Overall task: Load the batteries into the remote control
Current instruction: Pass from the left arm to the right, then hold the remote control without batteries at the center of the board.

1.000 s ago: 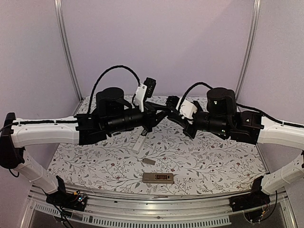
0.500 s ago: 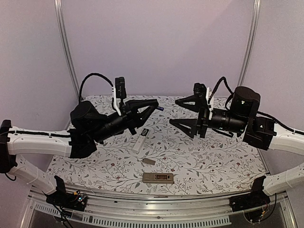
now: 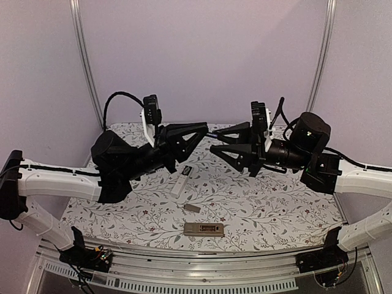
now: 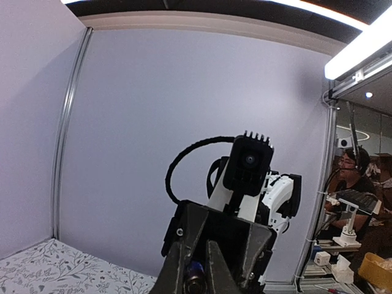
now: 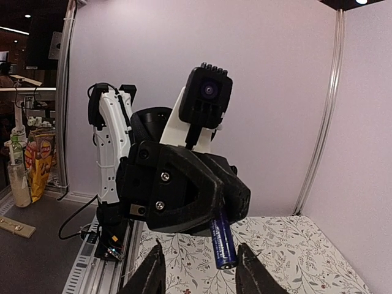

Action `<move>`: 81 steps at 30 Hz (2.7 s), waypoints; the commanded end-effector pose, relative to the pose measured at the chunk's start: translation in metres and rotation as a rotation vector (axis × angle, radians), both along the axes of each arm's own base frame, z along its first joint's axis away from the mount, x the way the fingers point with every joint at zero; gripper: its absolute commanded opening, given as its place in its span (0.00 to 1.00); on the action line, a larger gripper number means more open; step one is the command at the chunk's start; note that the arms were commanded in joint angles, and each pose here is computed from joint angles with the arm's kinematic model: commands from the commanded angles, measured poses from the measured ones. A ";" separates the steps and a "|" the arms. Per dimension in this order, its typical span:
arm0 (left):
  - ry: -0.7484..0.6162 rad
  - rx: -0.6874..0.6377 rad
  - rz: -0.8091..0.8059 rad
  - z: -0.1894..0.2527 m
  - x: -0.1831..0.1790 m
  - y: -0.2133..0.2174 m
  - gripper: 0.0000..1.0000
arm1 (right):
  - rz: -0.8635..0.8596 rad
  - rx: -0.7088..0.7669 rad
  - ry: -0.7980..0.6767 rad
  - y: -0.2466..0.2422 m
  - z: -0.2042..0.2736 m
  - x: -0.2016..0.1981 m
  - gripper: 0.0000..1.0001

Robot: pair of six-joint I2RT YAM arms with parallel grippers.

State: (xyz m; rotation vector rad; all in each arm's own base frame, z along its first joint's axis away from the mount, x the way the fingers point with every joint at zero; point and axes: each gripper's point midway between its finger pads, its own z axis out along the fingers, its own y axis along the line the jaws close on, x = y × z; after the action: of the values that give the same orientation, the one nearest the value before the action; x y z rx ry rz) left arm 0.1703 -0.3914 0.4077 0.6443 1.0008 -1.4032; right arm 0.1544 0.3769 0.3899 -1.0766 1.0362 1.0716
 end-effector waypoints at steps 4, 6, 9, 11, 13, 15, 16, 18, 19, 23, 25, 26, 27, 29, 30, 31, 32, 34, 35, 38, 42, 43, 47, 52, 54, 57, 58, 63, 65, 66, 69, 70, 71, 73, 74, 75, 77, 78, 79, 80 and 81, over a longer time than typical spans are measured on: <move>-0.037 -0.039 -0.032 0.014 -0.007 -0.001 0.00 | 0.030 0.050 -0.025 0.005 0.019 -0.005 0.22; -0.034 -0.037 -0.030 0.013 -0.006 -0.001 0.00 | 0.030 0.053 -0.029 0.003 0.020 -0.006 0.19; -0.032 -0.033 -0.031 0.010 -0.007 0.000 0.00 | 0.026 0.060 -0.033 0.002 0.023 -0.007 0.18; -0.031 -0.030 -0.028 0.009 -0.006 -0.001 0.00 | 0.027 0.059 -0.031 0.002 0.023 -0.006 0.14; -0.030 -0.024 -0.026 0.008 -0.005 -0.002 0.00 | 0.033 0.059 -0.030 0.003 0.023 -0.007 0.10; -0.027 -0.021 -0.025 0.008 -0.005 -0.003 0.00 | 0.037 0.059 -0.025 0.003 0.024 -0.007 0.10; -0.028 -0.020 -0.025 0.007 -0.005 -0.002 0.00 | 0.035 0.060 -0.025 0.003 0.024 -0.007 0.13; -0.032 -0.021 -0.025 0.005 -0.006 -0.002 0.00 | 0.033 0.060 -0.024 0.003 0.024 -0.007 0.16; -0.032 -0.022 -0.026 0.006 -0.006 -0.001 0.00 | 0.030 0.062 -0.025 0.003 0.025 -0.006 0.16; -0.034 -0.016 -0.024 0.005 -0.005 -0.002 0.00 | 0.032 0.064 -0.023 0.004 0.027 -0.006 0.14; -0.036 -0.015 -0.028 0.006 -0.007 -0.002 0.00 | 0.036 0.062 -0.021 0.005 0.026 -0.006 0.11; -0.035 -0.014 -0.028 0.005 -0.006 -0.002 0.00 | 0.038 0.061 -0.021 0.005 0.026 -0.006 0.10; -0.032 -0.011 -0.029 0.004 -0.006 -0.003 0.00 | 0.042 0.062 -0.022 0.005 0.026 -0.007 0.07; -0.027 -0.007 -0.027 0.001 -0.005 -0.003 0.00 | 0.054 0.058 -0.023 0.006 0.026 -0.008 0.00; -0.028 -0.008 -0.027 0.000 -0.006 -0.002 0.00 | 0.054 0.055 -0.021 0.006 0.026 -0.008 0.00; -0.027 -0.011 -0.020 0.000 -0.005 -0.001 0.00 | 0.050 0.046 -0.014 0.007 0.025 -0.007 0.00; -0.027 -0.009 -0.014 0.000 -0.005 -0.001 0.00 | 0.046 0.038 -0.007 0.008 0.023 -0.006 0.00; -0.028 0.013 0.010 -0.004 -0.001 -0.001 0.14 | 0.038 0.024 0.007 0.009 0.021 -0.004 0.00; -0.029 0.026 0.025 -0.006 0.000 0.000 0.37 | 0.034 0.018 0.015 0.008 0.020 -0.003 0.00; -0.060 0.061 0.103 -0.011 0.002 0.012 0.88 | -0.009 -0.037 0.050 0.005 0.014 0.005 0.00; -0.163 0.182 0.249 -0.020 0.001 0.039 1.00 | -0.075 -0.207 0.156 -0.005 -0.027 0.022 0.00; -0.199 0.255 0.310 -0.026 0.004 0.044 1.00 | -0.086 -0.251 0.190 -0.008 -0.039 0.025 0.00; -0.331 0.644 0.387 -0.086 -0.004 0.048 0.96 | -0.129 -0.493 0.374 -0.021 -0.116 0.029 0.00; -0.338 1.199 0.284 -0.219 -0.009 0.048 0.92 | -0.128 -0.734 0.607 -0.028 -0.209 0.021 0.00; -0.312 1.359 0.213 -0.262 -0.013 0.051 0.86 | -0.123 -0.766 0.679 -0.028 -0.226 0.017 0.00; -0.298 1.488 0.101 -0.307 -0.023 0.054 0.82 | -0.107 -0.782 0.758 -0.026 -0.244 0.012 0.00; -0.296 1.514 0.072 -0.318 -0.026 0.054 0.80 | -0.102 -0.800 0.792 -0.026 -0.254 0.010 0.00; -0.296 1.573 -0.054 -0.354 -0.038 0.059 0.78 | -0.080 -0.854 0.913 -0.026 -0.290 -0.001 0.00; -0.276 1.563 -0.067 -0.361 -0.038 0.060 0.78 | -0.055 -0.846 0.955 -0.025 -0.296 -0.007 0.00; -0.261 1.561 -0.084 -0.366 -0.038 0.062 0.78 | -0.052 -0.848 0.968 -0.025 -0.299 -0.008 0.00; -0.221 1.563 -0.109 -0.375 -0.039 0.063 0.78 | -0.049 -0.865 1.018 -0.025 -0.309 -0.012 0.00; -0.213 1.565 -0.118 -0.378 -0.039 0.063 0.78 | -0.048 -0.870 1.033 -0.025 -0.312 -0.013 0.00; -0.205 1.569 -0.119 -0.381 -0.039 0.064 0.78 | -0.049 -0.875 1.042 -0.025 -0.314 -0.014 0.00; -0.196 1.566 -0.115 -0.385 -0.037 0.064 0.78 | -0.056 -0.878 1.049 -0.026 -0.316 -0.014 0.00; -0.193 1.560 -0.115 -0.386 -0.037 0.063 0.78 | -0.059 -0.877 1.050 -0.027 -0.316 -0.013 0.00; -0.186 1.554 -0.118 -0.388 -0.037 0.064 0.78 | -0.056 -0.873 1.049 -0.027 -0.315 -0.014 0.00; -0.170 1.541 -0.122 -0.391 -0.036 0.063 0.78 | -0.053 -0.872 1.057 -0.028 -0.315 -0.016 0.00; -0.164 1.534 -0.121 -0.391 -0.035 0.063 0.78 | -0.052 -0.875 1.063 -0.028 -0.316 -0.017 0.00; -0.159 1.531 -0.122 -0.392 -0.035 0.062 0.78 | -0.056 -0.880 1.068 -0.030 -0.317 -0.017 0.00; -0.155 1.530 -0.123 -0.393 -0.035 0.062 0.78 | -0.060 -0.884 1.071 -0.030 -0.318 -0.017 0.00; -0.149 1.525 -0.126 -0.393 -0.035 0.062 0.78 | -0.064 -0.888 1.073 -0.031 -0.318 -0.017 0.00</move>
State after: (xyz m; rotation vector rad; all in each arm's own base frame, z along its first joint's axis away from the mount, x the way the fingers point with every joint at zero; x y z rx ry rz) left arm 0.1340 -0.3253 0.0181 1.9054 1.8309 -0.3585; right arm 0.1435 0.3471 0.0739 -1.1018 2.5254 1.1383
